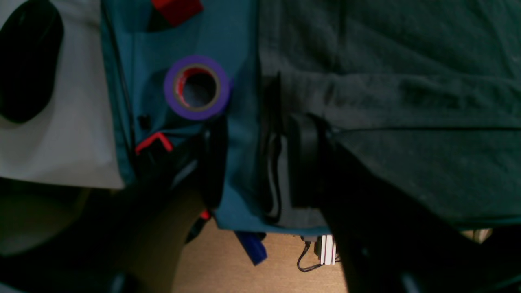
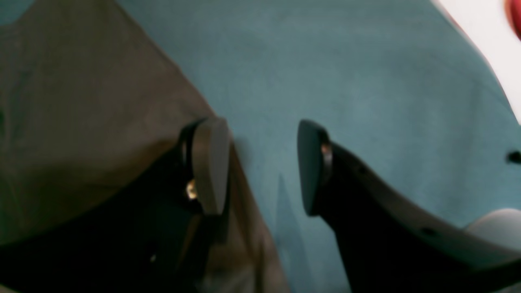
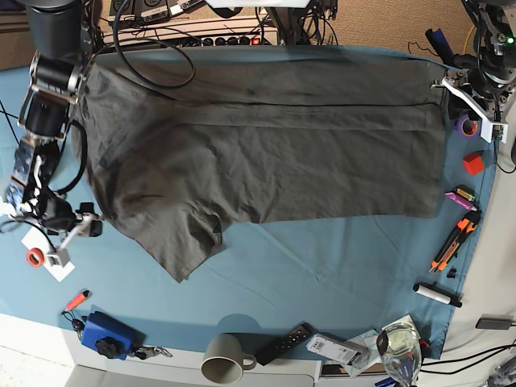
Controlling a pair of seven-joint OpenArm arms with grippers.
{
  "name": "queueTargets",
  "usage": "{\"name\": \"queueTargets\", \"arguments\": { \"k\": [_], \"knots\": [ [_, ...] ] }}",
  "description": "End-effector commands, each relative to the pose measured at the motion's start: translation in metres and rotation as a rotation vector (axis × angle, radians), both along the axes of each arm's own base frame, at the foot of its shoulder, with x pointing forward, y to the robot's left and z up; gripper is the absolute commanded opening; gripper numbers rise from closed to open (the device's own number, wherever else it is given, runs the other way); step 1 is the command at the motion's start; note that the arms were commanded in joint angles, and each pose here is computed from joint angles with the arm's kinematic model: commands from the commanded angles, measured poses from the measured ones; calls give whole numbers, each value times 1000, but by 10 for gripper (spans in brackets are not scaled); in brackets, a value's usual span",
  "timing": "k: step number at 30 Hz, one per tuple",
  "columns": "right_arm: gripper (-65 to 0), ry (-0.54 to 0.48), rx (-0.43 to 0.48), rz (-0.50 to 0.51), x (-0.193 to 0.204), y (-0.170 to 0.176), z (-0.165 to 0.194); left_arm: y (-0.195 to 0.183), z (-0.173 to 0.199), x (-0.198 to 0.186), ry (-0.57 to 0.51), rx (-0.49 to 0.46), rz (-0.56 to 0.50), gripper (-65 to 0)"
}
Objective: Fold the T-shirt properly
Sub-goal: 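Release the right gripper and grasp the sleeve corner near it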
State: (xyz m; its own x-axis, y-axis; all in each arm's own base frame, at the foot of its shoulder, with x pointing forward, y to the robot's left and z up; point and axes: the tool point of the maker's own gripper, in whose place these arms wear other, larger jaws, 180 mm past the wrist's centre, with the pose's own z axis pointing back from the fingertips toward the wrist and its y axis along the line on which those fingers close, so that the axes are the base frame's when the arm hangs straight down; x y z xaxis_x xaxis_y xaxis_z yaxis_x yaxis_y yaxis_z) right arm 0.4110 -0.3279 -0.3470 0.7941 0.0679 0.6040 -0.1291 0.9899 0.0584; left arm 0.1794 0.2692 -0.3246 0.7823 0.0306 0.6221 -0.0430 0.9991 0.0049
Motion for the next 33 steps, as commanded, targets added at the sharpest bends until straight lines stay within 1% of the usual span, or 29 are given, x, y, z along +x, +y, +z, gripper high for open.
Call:
{"name": "queueTargets", "arguments": {
  "k": [1, 4, 6, 8, 10, 11, 12, 15, 16, 24, 26, 29, 33],
  "knots": [
    [-371, -35, -9, 9, 12, -4, 15, 2, 10, 5, -34, 20, -11, -401],
    [-371, 56, -30, 43, 6, 5, -11, 2, 10, 6, -39, 19, -11, -401],
    [-371, 114, -61, 54, -2, 7, -28, 2, 11, 7, -43, 19, -10, -401],
    [-371, 165, -102, 62, -11, 6, -39, 1, 11, 7, -42, 17, -10, -401],
    [-373, 201, -112, 68, -18, 5, -44, 2, 11, 7, -43, 18, -10, -401],
    [-396, 219, -115, 67, -22, 4, -45, 2, 11, 7, -43, 18, -10, -401],
    [-441, 241, -117, 63, -25, 3, -46, 2, 11, 7, -43, 18, -10, -401],
    [-623, 288, -87, 61, -33, 6, -45, 2, 11, 7, -44, 18, -10, -401],
    [-650, 294, -71, 64, -34, 8, -44, 2, 11, 7, -44, 18, -10, -401],
    [-650, 317, 13, 174, -40, 36, -28, 2, 11, 7, -44, 18, -9, -401],
    [-650, 305, 34, 201, -40, 44, -19, 2, 11, 7, -44, 18, -10, -401],
    [-650, 250, 69, 244, -40, 56, 1, 2, 11, 7, -44, 18, -10, -401],
    [-650, 185, -12, 298, -48, 56, 18, 1, 11, 7, -45, 17, -9, -401]
  ]
}}
